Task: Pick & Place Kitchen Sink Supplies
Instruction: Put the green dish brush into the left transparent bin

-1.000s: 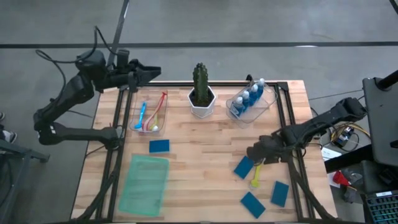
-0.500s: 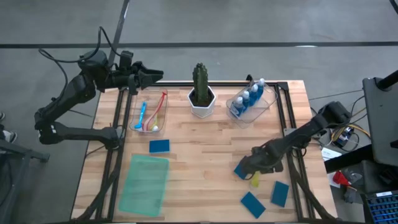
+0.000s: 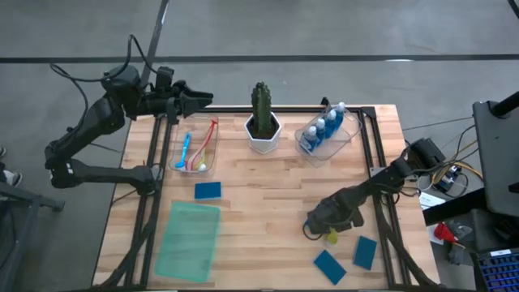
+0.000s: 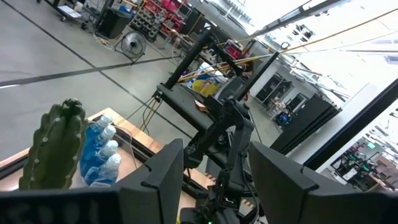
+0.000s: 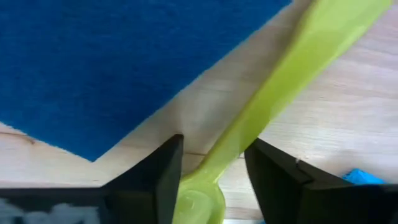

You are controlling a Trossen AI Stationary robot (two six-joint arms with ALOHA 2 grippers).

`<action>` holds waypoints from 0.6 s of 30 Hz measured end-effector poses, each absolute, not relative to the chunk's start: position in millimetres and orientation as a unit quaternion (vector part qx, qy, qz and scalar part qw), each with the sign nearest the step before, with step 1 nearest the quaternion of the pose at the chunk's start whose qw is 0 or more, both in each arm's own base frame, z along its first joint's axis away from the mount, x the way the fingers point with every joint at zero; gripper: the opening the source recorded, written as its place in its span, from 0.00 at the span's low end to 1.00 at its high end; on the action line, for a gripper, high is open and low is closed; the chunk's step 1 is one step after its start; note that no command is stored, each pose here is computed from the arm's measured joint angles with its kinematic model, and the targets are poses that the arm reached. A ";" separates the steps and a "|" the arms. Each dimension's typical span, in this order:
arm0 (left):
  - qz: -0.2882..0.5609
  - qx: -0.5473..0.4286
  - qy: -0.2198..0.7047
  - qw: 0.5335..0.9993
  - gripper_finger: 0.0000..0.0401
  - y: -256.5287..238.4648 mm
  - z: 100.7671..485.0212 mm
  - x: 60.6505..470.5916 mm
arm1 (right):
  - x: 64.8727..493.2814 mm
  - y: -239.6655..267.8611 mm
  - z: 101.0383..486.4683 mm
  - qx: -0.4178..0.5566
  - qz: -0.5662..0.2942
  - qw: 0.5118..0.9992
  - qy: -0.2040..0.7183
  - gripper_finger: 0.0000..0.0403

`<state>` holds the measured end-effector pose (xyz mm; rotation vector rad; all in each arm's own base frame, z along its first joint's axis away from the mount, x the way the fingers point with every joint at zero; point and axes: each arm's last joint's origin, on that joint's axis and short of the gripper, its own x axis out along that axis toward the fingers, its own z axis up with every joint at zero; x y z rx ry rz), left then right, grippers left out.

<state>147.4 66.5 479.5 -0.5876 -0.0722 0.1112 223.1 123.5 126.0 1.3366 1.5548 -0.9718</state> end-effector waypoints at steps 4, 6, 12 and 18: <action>0.054 -0.289 -0.035 0.955 0.44 66.5 479.5 147.5 | 223.8 123.6 128.7 0.536 -0.384 0.431 0.616 0.29; 0.055 -0.289 -0.035 0.955 0.44 66.7 479.3 147.9 | 223.1 123.2 130.3 0.535 -0.381 0.437 0.615 0.23; 0.055 -0.291 -0.031 0.955 0.44 67.9 478.2 150.2 | 222.1 122.6 132.9 0.525 -0.366 0.451 0.622 0.11; 0.049 -0.298 -0.020 0.953 0.44 70.4 475.4 156.1 | 225.0 123.6 144.7 0.538 -0.347 0.463 0.613 0.14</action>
